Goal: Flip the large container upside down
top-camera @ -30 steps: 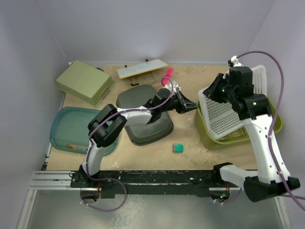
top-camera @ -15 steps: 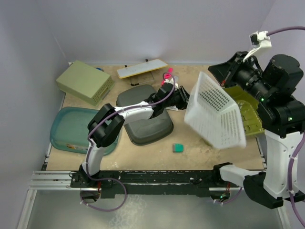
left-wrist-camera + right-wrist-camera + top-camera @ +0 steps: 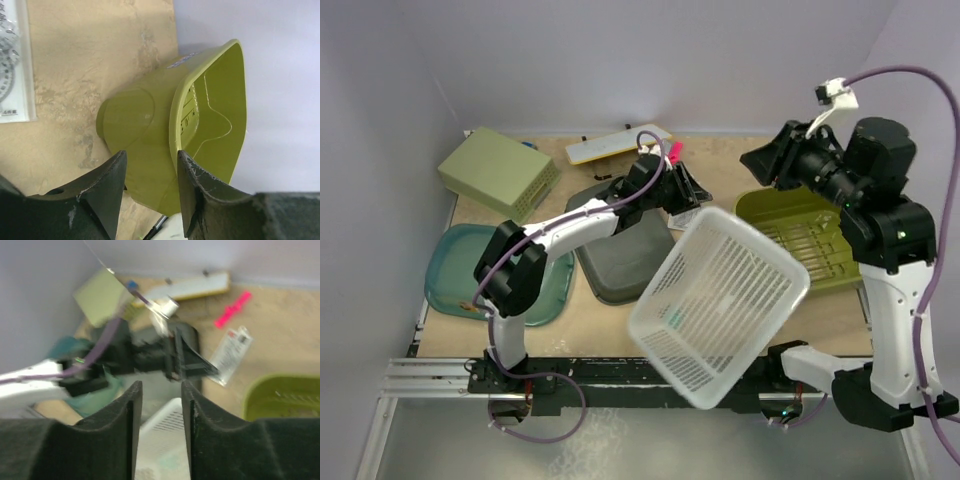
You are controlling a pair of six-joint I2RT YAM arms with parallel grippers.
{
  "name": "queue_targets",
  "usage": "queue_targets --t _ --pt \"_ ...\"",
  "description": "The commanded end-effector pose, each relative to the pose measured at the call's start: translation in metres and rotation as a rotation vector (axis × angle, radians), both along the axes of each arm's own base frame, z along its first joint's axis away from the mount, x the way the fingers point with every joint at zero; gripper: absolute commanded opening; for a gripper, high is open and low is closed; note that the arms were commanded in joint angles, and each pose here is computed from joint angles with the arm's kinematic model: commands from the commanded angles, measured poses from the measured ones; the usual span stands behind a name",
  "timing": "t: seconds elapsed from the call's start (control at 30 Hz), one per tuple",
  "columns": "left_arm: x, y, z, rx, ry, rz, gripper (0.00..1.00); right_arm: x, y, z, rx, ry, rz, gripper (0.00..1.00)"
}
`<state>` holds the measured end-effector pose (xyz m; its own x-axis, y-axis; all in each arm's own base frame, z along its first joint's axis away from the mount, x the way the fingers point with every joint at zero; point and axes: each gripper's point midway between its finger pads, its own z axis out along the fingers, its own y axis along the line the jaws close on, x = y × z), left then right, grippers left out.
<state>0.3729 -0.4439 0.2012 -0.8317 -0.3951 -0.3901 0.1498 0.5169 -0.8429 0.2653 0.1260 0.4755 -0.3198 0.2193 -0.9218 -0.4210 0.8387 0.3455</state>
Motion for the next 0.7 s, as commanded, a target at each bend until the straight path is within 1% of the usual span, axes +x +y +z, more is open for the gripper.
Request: queue_targets --t 0.0,0.1,0.23,0.37,0.53,0.67 --pt "0.005 0.022 0.038 -0.027 -0.076 0.036 0.42 0.002 -0.026 -0.062 -0.132 0.146 -0.118 0.42" --pt "0.012 0.032 0.047 -0.026 -0.088 0.051 0.43 -0.006 -0.029 -0.087 -0.161 0.198 -0.117 0.48" --pt "0.025 0.051 0.071 -0.023 -0.134 0.086 0.43 -0.015 -0.039 -0.109 -0.214 0.25 -0.139 0.59" --pt "0.024 0.067 0.097 0.048 -0.21 0.101 0.44 -0.024 -0.044 -0.129 -0.263 0.308 -0.133 0.63" --pt "0.006 0.093 0.112 0.17 -0.282 0.08 0.44 -0.034 -0.049 -0.161 -0.298 0.394 -0.137 0.66" --pt "-0.027 0.116 0.094 0.336 -0.299 -0.018 0.44 -0.032 -0.065 -0.189 -0.314 0.476 -0.259 0.67"
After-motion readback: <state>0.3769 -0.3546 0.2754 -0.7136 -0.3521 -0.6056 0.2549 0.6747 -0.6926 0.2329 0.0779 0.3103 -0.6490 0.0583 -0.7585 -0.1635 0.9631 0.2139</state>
